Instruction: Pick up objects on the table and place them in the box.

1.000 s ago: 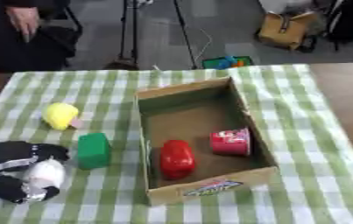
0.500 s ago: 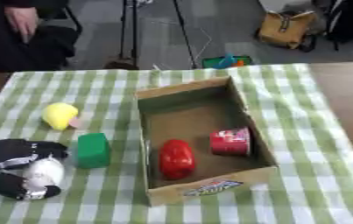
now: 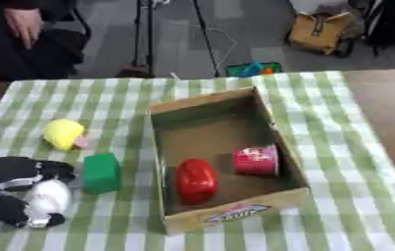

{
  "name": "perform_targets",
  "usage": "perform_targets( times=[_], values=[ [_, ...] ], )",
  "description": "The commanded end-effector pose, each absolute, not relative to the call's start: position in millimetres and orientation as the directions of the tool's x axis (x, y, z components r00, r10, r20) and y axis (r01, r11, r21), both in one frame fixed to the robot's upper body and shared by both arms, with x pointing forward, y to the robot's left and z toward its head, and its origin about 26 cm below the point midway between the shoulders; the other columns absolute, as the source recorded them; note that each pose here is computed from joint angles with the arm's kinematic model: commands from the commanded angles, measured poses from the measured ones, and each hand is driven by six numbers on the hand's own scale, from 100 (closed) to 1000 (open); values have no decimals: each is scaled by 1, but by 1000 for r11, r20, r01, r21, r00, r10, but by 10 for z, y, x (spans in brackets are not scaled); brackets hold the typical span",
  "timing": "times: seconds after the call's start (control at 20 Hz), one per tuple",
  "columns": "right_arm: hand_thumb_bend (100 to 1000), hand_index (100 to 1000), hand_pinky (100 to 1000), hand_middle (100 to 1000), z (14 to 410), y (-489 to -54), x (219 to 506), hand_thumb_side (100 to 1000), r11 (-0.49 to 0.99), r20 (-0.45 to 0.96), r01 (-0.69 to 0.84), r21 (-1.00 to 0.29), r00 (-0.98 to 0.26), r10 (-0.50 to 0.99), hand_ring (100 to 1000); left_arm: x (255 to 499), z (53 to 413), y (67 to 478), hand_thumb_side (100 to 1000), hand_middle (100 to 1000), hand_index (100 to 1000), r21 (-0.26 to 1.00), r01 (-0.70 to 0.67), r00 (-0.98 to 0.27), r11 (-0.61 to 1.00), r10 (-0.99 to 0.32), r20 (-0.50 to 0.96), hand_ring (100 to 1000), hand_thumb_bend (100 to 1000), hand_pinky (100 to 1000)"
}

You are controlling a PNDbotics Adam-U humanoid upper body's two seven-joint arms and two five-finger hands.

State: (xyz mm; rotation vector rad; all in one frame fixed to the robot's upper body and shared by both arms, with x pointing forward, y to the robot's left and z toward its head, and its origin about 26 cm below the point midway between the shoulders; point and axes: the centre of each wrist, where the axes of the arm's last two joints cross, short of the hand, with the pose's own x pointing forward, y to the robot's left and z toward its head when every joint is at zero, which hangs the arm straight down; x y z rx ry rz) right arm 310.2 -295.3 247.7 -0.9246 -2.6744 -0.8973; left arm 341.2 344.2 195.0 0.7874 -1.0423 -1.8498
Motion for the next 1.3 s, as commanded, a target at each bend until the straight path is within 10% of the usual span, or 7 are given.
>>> perform_targets(
  times=[0.05,0.55,0.8,1.3],
  values=[
    [100,604,605,469,2572,-2952,3058,497,630,304,585,511,-809,504,590,3409,1959,3486,818,1000,1000,870,373,-430,-323,-891,-146,908,484,620],
    [100,604,605,464,2575,-2954,3058,494,629,304,585,511,-808,504,589,3395,1973,3456,719,981,1000,903,292,-444,-315,-881,-164,830,313,458],
    [100,604,610,464,2573,-2954,3058,492,629,304,585,512,-808,504,589,3365,2004,3429,611,852,934,943,172,-461,-286,-869,-180,701,276,238],
    [100,602,613,464,2575,-2951,3059,489,630,302,583,512,-809,504,589,3382,1936,3463,603,750,872,951,169,-445,-259,-881,-161,569,234,202]
  ],
)
